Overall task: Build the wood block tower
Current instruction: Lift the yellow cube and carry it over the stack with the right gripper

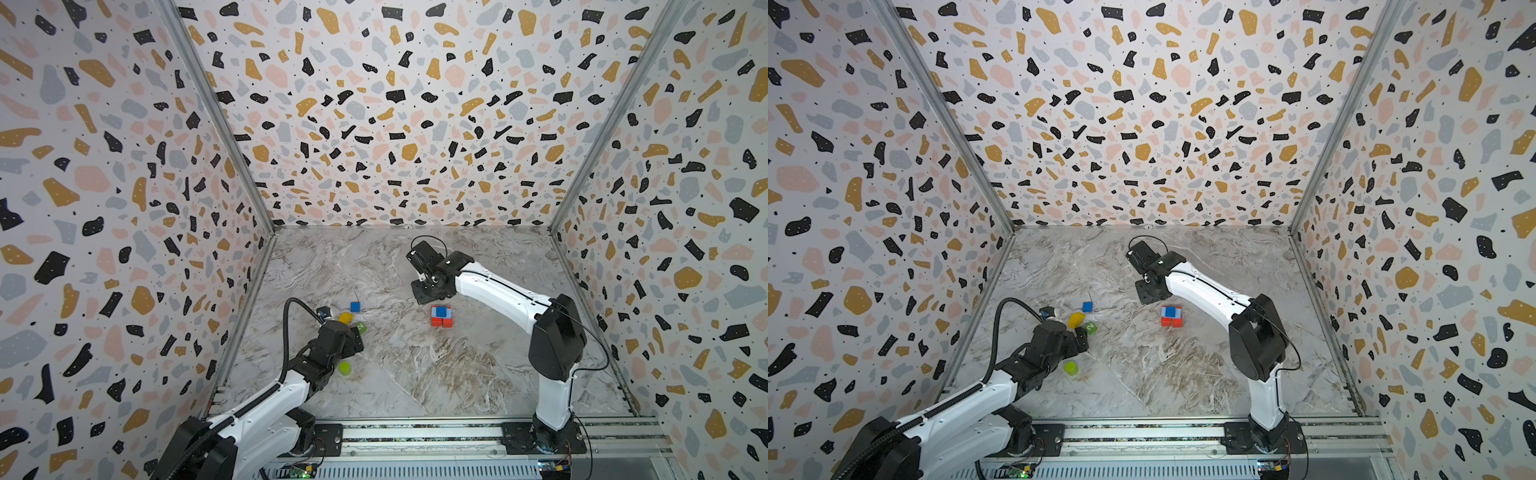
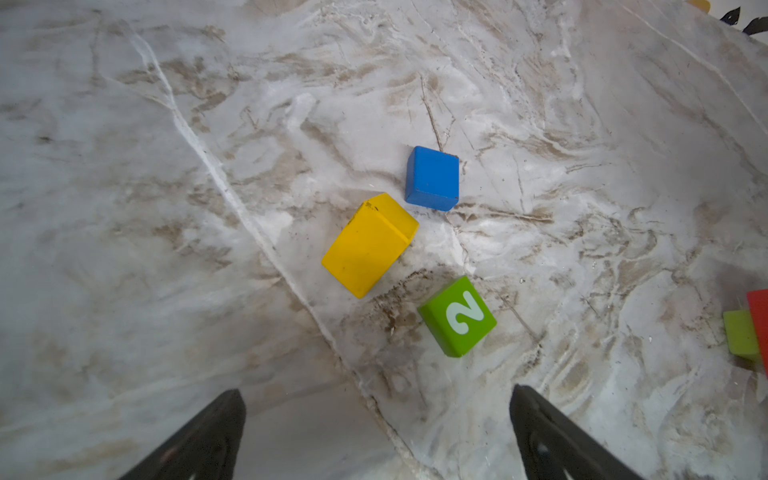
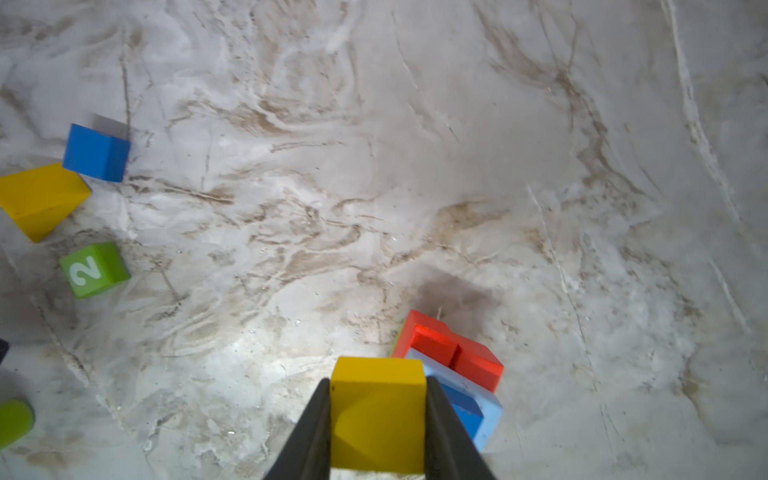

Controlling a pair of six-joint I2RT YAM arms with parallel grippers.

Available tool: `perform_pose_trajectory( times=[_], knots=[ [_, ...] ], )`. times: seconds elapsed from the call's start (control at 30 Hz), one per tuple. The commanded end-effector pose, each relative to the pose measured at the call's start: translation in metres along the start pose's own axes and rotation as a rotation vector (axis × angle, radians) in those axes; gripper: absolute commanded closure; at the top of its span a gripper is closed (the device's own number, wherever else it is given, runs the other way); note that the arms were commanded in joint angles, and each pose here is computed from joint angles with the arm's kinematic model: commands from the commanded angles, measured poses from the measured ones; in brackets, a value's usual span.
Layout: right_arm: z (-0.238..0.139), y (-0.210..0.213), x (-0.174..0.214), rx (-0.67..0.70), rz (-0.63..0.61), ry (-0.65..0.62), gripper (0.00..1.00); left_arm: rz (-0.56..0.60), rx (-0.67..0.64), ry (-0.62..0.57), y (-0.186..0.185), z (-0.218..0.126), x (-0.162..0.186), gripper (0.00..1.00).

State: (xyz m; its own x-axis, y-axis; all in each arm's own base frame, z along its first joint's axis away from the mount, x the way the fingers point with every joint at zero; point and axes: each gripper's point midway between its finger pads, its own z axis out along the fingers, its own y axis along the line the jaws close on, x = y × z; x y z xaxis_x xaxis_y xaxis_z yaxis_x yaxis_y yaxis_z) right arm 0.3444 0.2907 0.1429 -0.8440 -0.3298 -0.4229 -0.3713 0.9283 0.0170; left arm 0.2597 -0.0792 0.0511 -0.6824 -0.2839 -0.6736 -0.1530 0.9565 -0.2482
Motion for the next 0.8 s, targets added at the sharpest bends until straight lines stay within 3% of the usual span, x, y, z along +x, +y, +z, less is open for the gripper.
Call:
perform_pose_trajectory(
  times=[0.0,0.43,0.77],
  knots=[
    [-0.031,-0.011,-0.014,-0.061,0.105,-0.102,0.76,0.01,0.031,-0.013,-0.011,0.001,-0.012,0.0],
    [-0.031,-0.039,0.017,0.033,0.346,-0.029,0.79,0.003,0.057,-0.028,-0.015,0.004,-0.012,0.0],
    [-0.017,-0.034,0.032,0.069,0.391,-0.012,0.8,0.023,0.118,-0.012,-0.024,0.002,-0.008,0.0]
  ],
)
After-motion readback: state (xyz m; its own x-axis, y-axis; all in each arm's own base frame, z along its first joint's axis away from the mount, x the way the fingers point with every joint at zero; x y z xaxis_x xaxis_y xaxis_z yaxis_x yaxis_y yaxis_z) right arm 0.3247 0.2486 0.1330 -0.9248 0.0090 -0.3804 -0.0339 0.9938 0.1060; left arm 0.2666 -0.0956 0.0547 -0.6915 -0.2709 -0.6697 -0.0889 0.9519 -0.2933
